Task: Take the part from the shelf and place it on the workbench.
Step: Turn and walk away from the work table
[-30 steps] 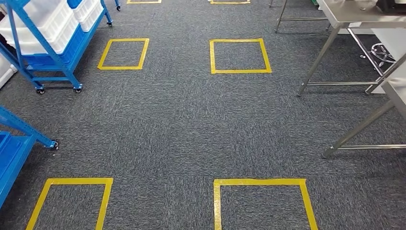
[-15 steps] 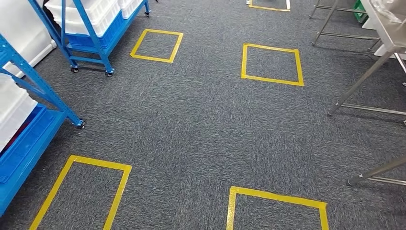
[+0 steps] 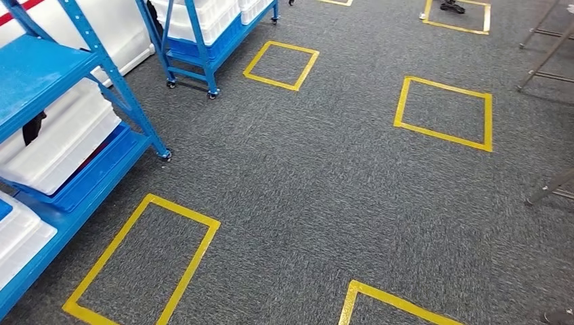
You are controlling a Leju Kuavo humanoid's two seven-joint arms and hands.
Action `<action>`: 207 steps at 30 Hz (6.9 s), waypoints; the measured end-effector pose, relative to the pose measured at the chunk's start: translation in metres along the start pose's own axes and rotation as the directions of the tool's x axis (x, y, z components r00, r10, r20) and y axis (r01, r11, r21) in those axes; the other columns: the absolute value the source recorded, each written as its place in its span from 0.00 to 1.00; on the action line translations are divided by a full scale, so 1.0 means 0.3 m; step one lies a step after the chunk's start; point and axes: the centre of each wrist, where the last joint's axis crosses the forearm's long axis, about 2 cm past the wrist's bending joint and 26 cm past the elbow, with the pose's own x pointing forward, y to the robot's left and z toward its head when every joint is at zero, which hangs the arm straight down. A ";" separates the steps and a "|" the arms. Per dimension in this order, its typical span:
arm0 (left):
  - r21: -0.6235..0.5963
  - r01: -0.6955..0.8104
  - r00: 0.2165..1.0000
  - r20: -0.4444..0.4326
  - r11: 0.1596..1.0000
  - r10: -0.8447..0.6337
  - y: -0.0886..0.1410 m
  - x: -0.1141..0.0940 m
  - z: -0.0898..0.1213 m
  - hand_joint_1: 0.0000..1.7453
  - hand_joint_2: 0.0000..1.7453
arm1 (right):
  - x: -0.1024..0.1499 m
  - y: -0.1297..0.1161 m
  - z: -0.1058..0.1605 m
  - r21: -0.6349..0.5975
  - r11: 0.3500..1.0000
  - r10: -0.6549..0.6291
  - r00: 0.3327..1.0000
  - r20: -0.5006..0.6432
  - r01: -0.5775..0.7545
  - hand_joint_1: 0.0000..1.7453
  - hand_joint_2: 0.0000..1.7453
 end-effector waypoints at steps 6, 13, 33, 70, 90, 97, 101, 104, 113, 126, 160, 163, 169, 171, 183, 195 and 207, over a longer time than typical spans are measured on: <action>0.004 0.000 1.000 0.002 1.000 0.000 0.004 0.002 -0.002 0.00 0.00 | 0.007 0.000 0.000 0.001 1.000 -0.002 1.000 0.003 0.002 0.00 0.00; 0.002 0.003 1.000 0.005 1.000 -0.003 0.006 0.003 -0.003 0.00 0.00 | 0.008 0.001 0.000 0.002 1.000 -0.006 1.000 0.002 0.006 0.00 0.00; -0.006 -0.015 1.000 0.010 1.000 0.015 0.008 -0.009 0.003 0.00 0.00 | -0.010 0.000 0.001 0.000 0.999 -0.040 0.999 -0.003 0.040 0.00 0.00; -0.004 0.001 1.000 0.020 1.000 -0.001 0.007 -0.001 -0.001 0.00 0.00 | -0.007 0.005 0.002 0.022 1.000 0.000 1.000 -0.014 0.001 0.00 0.00; -0.007 0.006 1.000 0.019 1.000 -0.006 -0.004 -0.003 0.003 0.00 0.00 | -0.014 -0.003 -0.001 0.025 1.000 0.018 1.000 -0.023 -0.017 0.00 0.00; -0.007 0.006 1.000 0.018 1.000 -0.006 -0.004 -0.006 0.004 0.00 0.00 | -0.012 -0.002 -0.001 0.026 0.999 0.018 1.000 -0.022 -0.018 0.00 0.00; -0.006 0.006 1.000 0.018 1.000 -0.006 -0.003 -0.009 0.005 0.00 0.00 | -0.002 -0.002 -0.002 0.028 0.999 0.018 1.000 -0.017 -0.018 0.00 0.00; -0.009 0.004 1.000 0.017 1.000 -0.004 -0.008 -0.011 0.007 0.00 0.00 | -0.003 -0.003 -0.002 0.028 0.999 0.021 1.000 -0.020 -0.020 0.00 0.00; -0.035 0.022 1.000 0.020 0.999 -0.021 -0.015 -0.008 0.007 0.00 0.00 | -0.016 -0.004 -0.001 0.024 1.000 0.009 0.999 -0.034 -0.008 0.00 0.00; -0.047 0.022 0.999 0.025 0.999 -0.020 -0.005 -0.005 0.003 0.00 0.00 | -0.023 0.003 0.002 0.028 0.998 -0.052 0.997 -0.058 0.053 0.00 0.00; -0.048 0.033 0.999 0.021 0.998 -0.032 0.000 -0.011 0.005 0.00 0.00 | -0.033 0.013 0.009 0.031 0.998 -0.056 0.996 -0.064 0.058 0.00 0.00; -0.046 0.034 0.999 0.013 0.998 -0.033 0.004 -0.023 0.011 0.00 0.00 | -0.023 0.013 0.008 0.030 0.997 -0.064 0.996 -0.056 0.065 0.00 0.00; -0.049 0.030 0.999 0.022 0.998 -0.029 -0.006 -0.009 0.006 0.00 0.00 | -0.025 0.011 0.007 0.028 0.997 -0.065 0.996 -0.053 0.067 0.00 0.00; -0.050 0.030 0.999 0.019 0.998 -0.029 -0.007 -0.013 0.008 0.00 0.00 | -0.030 0.009 0.006 0.026 0.997 -0.065 0.996 -0.055 0.066 0.00 0.00; -0.052 0.028 0.999 0.024 0.998 -0.026 -0.013 -0.005 0.005 0.00 0.00 | -0.033 0.006 0.006 0.023 0.997 -0.071 0.996 -0.056 0.072 0.00 0.00; -0.051 0.034 0.999 0.015 0.998 -0.033 -0.007 -0.019 0.011 0.00 0.00 | -0.029 0.009 0.006 0.036 0.997 -0.067 0.996 -0.050 0.069 0.00 0.00; -0.058 0.035 0.999 0.016 0.998 -0.035 -0.016 -0.019 0.013 0.00 0.00 | -0.026 0.000 0.001 0.030 0.997 -0.069 0.996 -0.048 0.070 0.00 0.00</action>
